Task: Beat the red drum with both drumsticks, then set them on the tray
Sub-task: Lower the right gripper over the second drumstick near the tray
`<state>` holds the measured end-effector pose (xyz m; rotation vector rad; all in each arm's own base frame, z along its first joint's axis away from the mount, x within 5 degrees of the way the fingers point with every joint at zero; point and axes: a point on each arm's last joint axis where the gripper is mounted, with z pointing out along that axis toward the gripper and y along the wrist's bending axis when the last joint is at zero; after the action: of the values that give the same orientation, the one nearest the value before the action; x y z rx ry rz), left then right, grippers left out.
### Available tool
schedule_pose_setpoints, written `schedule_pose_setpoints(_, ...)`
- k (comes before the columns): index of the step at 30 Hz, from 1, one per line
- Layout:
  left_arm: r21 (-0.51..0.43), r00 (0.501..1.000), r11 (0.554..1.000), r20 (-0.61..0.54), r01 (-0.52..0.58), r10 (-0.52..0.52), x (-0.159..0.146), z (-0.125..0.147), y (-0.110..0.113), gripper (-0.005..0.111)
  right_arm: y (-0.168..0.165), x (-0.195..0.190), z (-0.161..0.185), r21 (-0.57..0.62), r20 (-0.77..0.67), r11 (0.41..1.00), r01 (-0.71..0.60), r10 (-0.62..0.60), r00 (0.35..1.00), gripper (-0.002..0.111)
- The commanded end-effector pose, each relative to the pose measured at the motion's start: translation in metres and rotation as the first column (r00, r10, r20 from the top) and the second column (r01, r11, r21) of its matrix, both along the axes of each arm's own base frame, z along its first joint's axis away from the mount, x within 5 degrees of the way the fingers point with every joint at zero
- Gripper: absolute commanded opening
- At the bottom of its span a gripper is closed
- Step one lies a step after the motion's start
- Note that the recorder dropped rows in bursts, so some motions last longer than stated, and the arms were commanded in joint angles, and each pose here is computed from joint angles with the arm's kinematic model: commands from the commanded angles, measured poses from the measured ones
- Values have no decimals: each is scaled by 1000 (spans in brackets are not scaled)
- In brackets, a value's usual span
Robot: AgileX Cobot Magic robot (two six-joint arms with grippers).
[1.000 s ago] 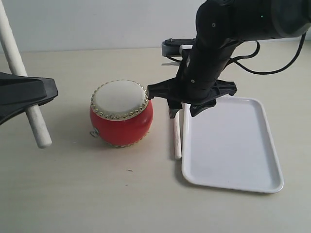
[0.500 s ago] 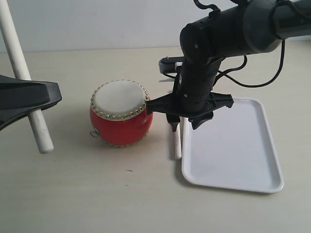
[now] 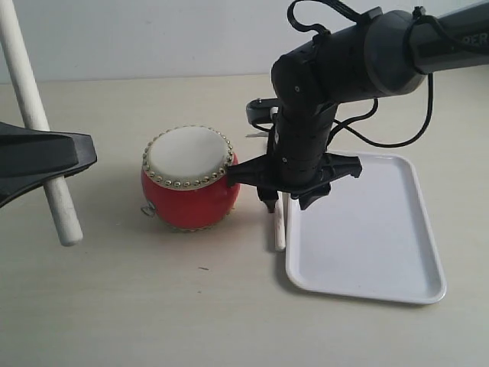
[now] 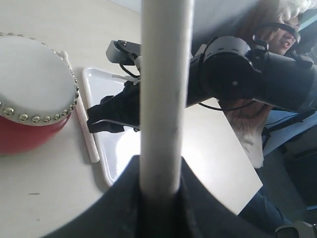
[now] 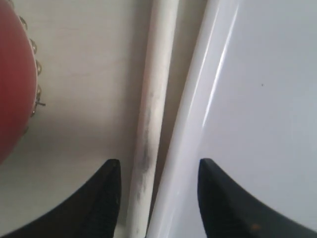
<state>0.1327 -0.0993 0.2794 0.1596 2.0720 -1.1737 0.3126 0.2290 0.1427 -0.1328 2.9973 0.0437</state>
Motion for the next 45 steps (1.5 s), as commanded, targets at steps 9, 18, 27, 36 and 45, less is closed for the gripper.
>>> schedule_pose_setpoints(9,8,1000,1000,0,-7,7,0,-1,1,0,12,11,7,36,41,999,17,-18,999,46)
schedule_pose_setpoints(18,11,1000,1000,1,-6,6,0,-2,1,0,15,12,-4,44,7,998,36,-37,999,46)
schedule_pose_setpoints(27,13,1000,1000,3,-14,14,1,-2,2,0,16,12,-9,51,2,998,41,-41,999,46)
schedule_pose_setpoints(36,10,1000,1000,2,-15,15,1,-1,1,0,16,12,-8,53,4,998,42,-42,999,46)
schedule_pose_setpoints(45,1,999,999,4,-54,54,3,-1,3,0,13,11,9,45,32,999,2,-4,999,46)
